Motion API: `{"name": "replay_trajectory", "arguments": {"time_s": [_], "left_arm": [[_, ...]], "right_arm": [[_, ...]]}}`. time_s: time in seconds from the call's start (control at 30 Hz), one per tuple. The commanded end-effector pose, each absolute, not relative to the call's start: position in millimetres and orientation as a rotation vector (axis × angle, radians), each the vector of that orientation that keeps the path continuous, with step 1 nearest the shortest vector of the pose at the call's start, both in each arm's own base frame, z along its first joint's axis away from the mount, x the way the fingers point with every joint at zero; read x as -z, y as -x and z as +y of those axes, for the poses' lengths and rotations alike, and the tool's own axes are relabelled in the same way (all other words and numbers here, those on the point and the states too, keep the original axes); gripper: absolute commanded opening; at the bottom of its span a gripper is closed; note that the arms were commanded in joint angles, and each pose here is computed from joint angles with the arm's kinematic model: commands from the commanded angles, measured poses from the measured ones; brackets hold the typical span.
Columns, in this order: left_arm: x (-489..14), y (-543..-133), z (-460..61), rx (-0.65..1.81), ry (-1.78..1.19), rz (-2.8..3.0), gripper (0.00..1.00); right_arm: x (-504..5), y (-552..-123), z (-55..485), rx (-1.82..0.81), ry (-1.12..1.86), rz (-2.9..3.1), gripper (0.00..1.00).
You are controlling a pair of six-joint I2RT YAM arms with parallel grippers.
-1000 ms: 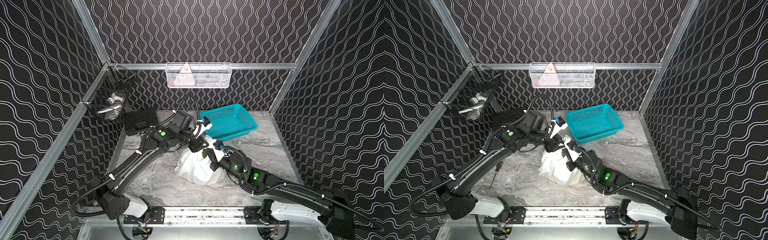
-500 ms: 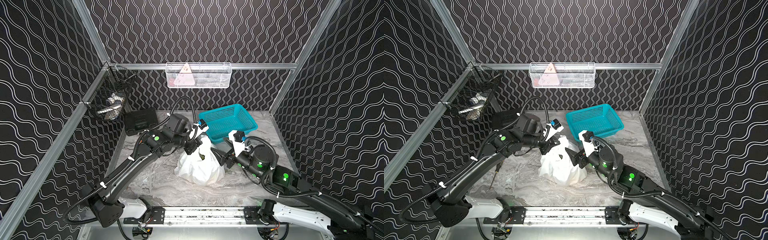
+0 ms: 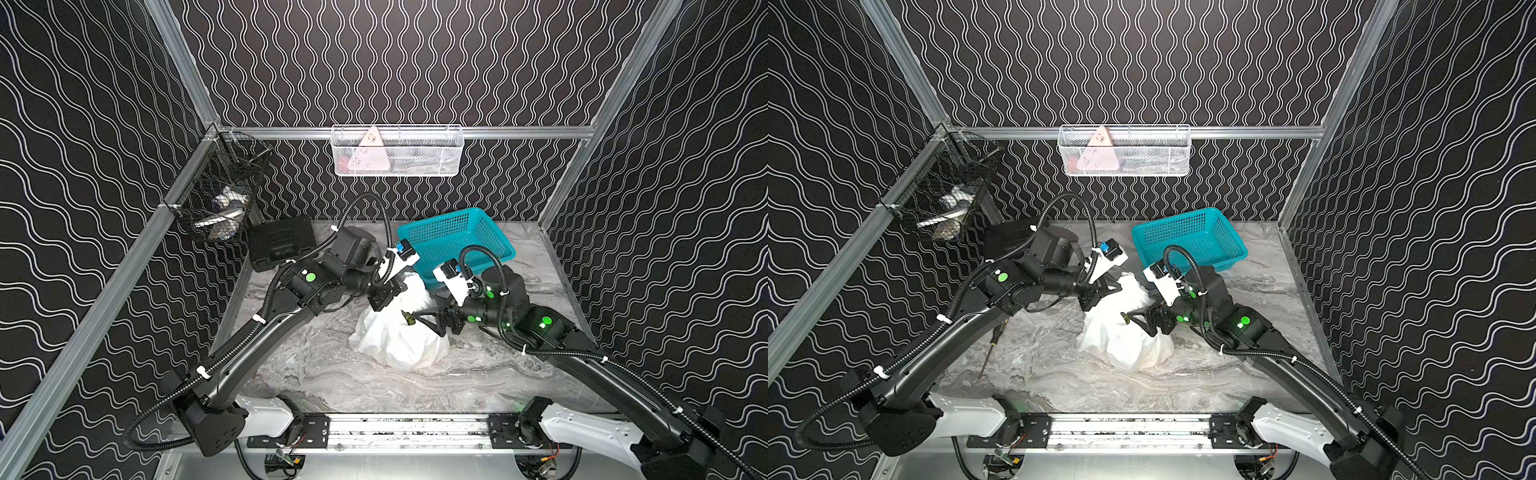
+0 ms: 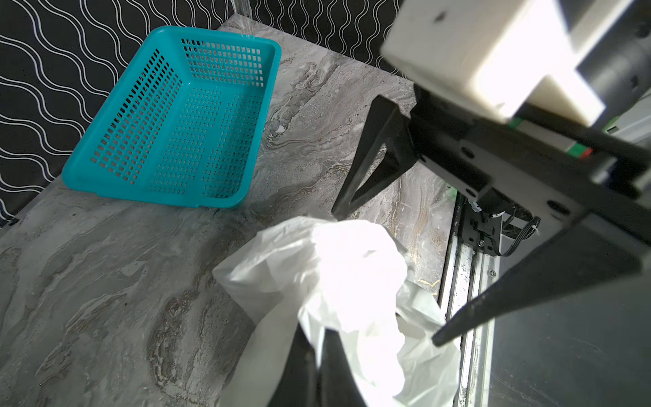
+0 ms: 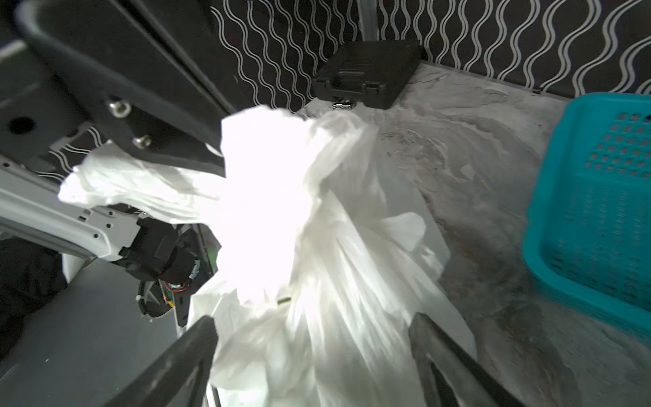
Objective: Place the pineapple into a plastic bag & tie a knot
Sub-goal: Cross the plastic bag at the center of the board.
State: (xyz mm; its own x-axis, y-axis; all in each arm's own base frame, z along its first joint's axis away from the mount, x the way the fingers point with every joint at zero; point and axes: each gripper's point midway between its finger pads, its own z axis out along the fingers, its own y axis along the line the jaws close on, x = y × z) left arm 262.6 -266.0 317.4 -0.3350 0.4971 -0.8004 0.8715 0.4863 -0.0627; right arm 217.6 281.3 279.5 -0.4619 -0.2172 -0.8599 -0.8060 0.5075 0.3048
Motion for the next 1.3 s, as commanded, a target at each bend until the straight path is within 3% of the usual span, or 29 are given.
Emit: {"name": "replay_trajectory", "arguments": {"time_s": [0.0,0.1,0.4,0.5,0.6,0.73,0.87,1.1,1.27], "left_arm": [[-324.1,-260.3,-269.1,0.657,-1.159,1.95,0.0],[-326.2,-258.4,-270.6,0.676,-1.158,1.943,0.0],[-327.0,-254.6,-270.8,0.705,-1.148,1.966,0.0],[-326.8,-249.9,-272.9,0.764,-1.117,1.992,0.0],[-322.6,-243.1,-281.0,0.926,-0.995,2.05,0.0],[-325.1,-237.6,-291.1,1.109,-0.869,2.048,0.0],[-328.5,-241.6,-288.1,1.055,-0.88,2.048,0.0],[-328.6,-242.8,-284.0,1.053,-0.813,2.109,0.0],[-292.3,-250.8,-254.9,0.917,-0.543,2.282,0.0]], "right_arm": [[-294.5,-229.7,291.6,-0.965,0.803,1.868,0.82],[-291.8,-239.0,297.3,-0.942,0.811,1.863,0.79],[-276.2,-267.2,286.1,-0.692,0.779,1.872,0.57],[-288.4,-273.7,279.6,-0.638,0.723,1.796,0.42],[-297.4,-273.4,284.6,-0.661,0.705,1.731,0.36],[-302.0,-265.8,297.0,-0.727,0.732,1.675,0.42],[-296.9,-261.2,304.6,-0.753,0.792,1.686,0.52],[-308.2,-299.3,289.3,-0.405,0.61,1.57,0.36],[-341.7,-308.8,270.3,-0.179,0.483,1.344,0.33]]}}
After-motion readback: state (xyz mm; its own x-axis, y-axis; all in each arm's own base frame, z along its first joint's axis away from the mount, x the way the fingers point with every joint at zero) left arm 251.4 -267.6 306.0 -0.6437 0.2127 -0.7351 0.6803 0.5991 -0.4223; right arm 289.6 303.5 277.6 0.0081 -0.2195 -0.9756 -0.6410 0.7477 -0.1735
